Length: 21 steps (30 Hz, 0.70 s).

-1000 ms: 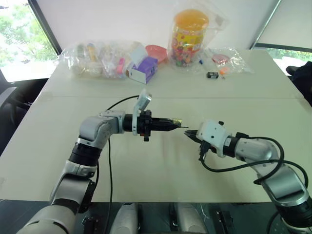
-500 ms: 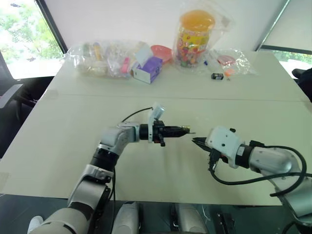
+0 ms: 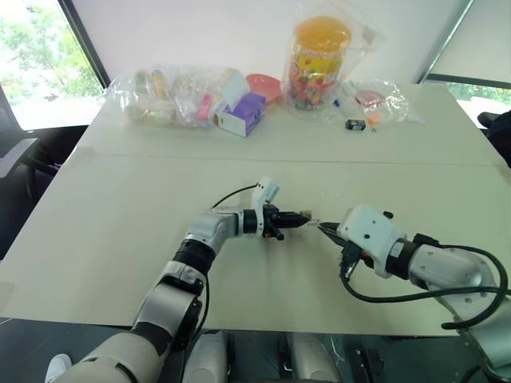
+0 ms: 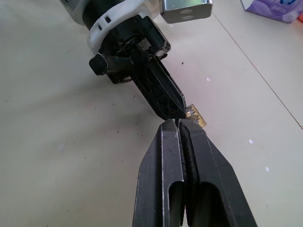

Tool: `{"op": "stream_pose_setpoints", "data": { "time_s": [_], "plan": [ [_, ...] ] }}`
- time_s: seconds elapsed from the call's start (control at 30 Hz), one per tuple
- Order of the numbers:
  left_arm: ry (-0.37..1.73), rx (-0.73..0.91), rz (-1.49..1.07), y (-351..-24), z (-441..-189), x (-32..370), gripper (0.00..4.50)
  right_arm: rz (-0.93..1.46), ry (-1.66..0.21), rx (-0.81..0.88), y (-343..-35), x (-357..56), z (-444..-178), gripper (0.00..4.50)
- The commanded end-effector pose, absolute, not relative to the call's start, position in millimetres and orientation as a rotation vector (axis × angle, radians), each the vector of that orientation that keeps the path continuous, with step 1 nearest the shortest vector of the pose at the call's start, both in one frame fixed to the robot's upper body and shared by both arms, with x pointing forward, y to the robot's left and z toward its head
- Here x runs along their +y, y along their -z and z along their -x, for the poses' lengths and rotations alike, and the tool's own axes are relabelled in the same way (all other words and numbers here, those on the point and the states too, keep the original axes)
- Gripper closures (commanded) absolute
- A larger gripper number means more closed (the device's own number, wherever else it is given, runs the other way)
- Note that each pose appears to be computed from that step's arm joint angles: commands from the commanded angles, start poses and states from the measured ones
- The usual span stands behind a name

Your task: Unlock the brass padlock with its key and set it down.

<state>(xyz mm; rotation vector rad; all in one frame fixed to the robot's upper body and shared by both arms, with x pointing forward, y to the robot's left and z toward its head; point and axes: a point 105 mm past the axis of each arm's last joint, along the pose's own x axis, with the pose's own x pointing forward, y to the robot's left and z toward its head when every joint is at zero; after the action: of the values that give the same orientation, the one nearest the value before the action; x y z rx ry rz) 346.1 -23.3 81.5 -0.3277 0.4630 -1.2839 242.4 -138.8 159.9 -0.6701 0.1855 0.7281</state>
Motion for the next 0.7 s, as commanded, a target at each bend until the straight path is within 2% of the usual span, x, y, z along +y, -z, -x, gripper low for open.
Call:
{"op": "stream_pose_setpoints", "data": {
  "time_s": [0.03, 0.27, 0.33, 0.37, 0.5, 0.57, 0.7],
  "plan": [
    [1.250, 0.439, 0.293, -83, -354, -16, 4.50, 0.680, -0.726, 0.129, -171, -133, -239, 4.43],
    [1.281, 0.442, 0.282, -82, -351, -11, 4.50, 0.685, -0.728, 0.126, -171, -132, -240, 4.43],
    [1.284, 0.450, 0.288, -80, -350, -9, 3.49, 0.687, -0.726, 0.126, -171, -133, -241, 4.50],
    [1.284, 0.452, 0.285, -79, -350, -8, 3.12, 0.688, -0.726, 0.126, -171, -133, -241, 4.50],
    [1.286, 0.452, 0.268, -78, -350, -4, 0.94, 0.693, -0.725, 0.126, -172, -133, -242, 4.50],
    [1.285, 0.441, 0.257, -80, -351, 0, 0.08, 0.697, -0.724, 0.127, -172, -134, -241, 4.50],
    [1.296, 0.379, 0.198, -95, -355, 20, 0.03, 0.720, -0.724, 0.144, -171, -138, -239, 4.50]
  ]
}}
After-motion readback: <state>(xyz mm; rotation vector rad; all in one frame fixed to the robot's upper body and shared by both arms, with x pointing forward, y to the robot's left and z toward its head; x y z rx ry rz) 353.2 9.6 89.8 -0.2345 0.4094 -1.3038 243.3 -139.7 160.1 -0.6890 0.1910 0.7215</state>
